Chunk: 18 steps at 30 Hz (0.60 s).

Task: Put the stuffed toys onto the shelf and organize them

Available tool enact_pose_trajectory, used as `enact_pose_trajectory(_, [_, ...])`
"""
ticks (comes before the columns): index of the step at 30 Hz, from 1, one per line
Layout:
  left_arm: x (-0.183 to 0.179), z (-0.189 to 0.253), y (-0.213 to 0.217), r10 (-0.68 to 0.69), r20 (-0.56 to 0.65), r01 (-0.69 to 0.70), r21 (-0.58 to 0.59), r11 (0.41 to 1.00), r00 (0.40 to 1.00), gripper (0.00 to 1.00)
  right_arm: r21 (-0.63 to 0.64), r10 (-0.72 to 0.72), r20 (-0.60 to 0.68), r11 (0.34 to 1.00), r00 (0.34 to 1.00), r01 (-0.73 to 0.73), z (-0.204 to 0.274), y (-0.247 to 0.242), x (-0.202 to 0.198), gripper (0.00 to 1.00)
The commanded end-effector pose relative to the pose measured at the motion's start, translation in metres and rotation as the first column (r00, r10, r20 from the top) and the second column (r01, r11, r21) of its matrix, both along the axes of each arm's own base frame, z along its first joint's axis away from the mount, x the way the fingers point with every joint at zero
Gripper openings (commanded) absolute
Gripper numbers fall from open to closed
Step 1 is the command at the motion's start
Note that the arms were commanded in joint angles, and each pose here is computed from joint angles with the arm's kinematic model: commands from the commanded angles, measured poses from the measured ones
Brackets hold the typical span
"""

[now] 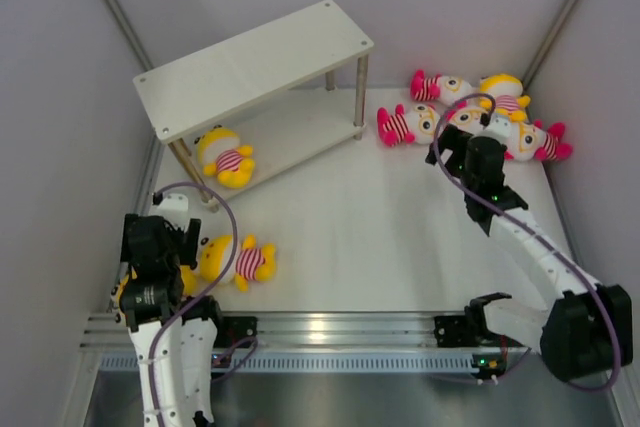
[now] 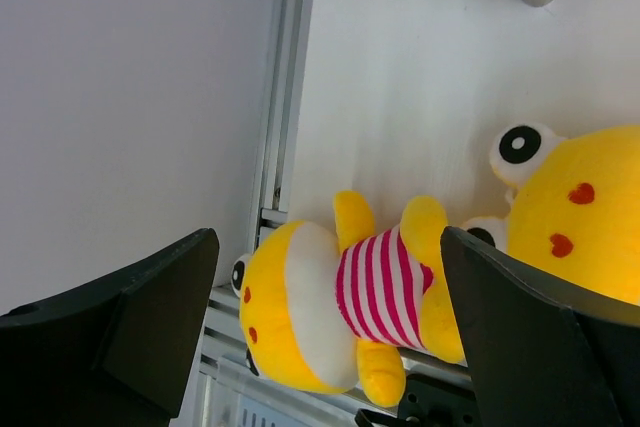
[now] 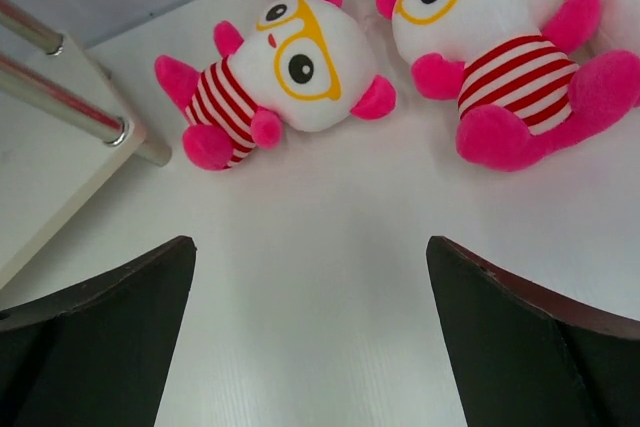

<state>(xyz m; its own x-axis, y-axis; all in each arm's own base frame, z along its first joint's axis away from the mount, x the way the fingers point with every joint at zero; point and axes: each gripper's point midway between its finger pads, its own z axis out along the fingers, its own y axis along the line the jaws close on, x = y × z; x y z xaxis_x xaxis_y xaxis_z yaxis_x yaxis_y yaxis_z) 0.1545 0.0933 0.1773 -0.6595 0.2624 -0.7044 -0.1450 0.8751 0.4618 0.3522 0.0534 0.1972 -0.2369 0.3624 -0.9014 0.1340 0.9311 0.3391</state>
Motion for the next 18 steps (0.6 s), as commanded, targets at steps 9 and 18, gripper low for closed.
enact_pose_trajectory(9, [0.0,0.025,-0.011,-0.021,0.074,0.026,-0.065,0.998,0.997,0.99,0.216,0.087,-0.159,0.975,0.983,-0.051,-0.029,0.022,0.072,0.83])
enact_pose_trajectory(18, [-0.002,0.017,-0.009,-0.02,0.056,0.023,-0.052,0.998,0.998,0.99,0.263,0.139,-0.197,0.961,0.97,-0.084,-0.069,0.077,0.122,0.81])
